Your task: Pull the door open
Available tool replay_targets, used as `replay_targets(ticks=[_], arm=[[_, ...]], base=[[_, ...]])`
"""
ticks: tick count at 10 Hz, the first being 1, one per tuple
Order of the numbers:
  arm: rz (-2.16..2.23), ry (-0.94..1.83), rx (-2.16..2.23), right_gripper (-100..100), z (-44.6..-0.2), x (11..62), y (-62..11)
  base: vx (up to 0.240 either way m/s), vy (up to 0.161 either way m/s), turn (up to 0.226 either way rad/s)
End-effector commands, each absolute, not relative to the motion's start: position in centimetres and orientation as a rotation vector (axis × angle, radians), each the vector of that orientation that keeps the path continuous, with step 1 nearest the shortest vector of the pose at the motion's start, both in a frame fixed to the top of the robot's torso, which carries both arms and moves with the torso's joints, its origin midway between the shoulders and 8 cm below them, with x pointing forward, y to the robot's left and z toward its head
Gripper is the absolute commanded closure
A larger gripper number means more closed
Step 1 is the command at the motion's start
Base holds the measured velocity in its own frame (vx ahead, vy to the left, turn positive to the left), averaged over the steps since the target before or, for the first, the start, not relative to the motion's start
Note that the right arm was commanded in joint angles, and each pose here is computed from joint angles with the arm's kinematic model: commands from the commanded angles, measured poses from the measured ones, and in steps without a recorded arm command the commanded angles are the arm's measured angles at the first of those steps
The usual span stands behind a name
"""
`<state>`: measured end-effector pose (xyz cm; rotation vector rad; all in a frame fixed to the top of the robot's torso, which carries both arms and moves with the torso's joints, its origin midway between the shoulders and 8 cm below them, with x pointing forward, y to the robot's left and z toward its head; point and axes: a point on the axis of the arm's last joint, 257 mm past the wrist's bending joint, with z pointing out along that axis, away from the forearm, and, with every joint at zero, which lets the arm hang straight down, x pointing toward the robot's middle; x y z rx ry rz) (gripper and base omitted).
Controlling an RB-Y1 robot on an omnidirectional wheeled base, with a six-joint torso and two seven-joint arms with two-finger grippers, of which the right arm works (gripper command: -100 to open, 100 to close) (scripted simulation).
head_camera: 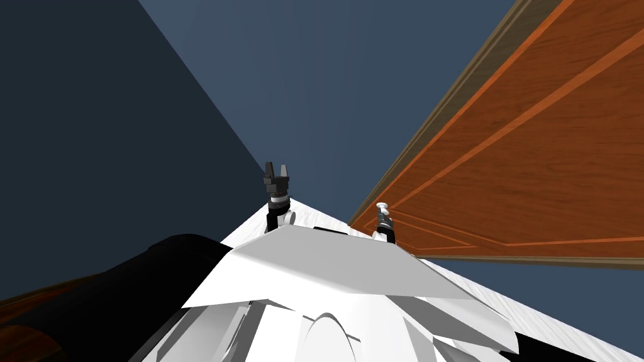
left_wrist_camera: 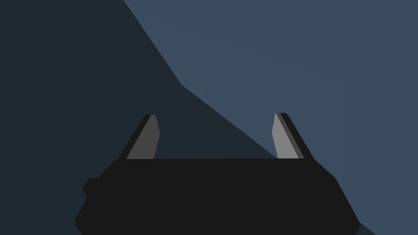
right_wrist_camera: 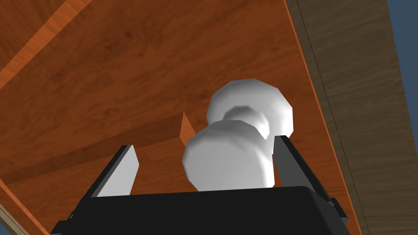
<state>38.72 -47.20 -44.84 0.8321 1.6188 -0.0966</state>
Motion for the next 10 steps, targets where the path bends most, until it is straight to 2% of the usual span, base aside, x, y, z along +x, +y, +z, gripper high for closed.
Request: replay_targets(ticks=[1, 2, 10], arm=[[-0.143, 1.642, 0.868, 100, -46.4, 36.1, -49.2], [-0.071, 1.599, 0.858, 100, -45.0, 38.7, -47.3], [0.036, 1.524, 0.959, 100, -44.6, 38.9, -47.4]], base=[[0.007, -0.003, 0.021], [-0.016, 0.024, 0.094], [-0.021, -0.008, 0.034]])
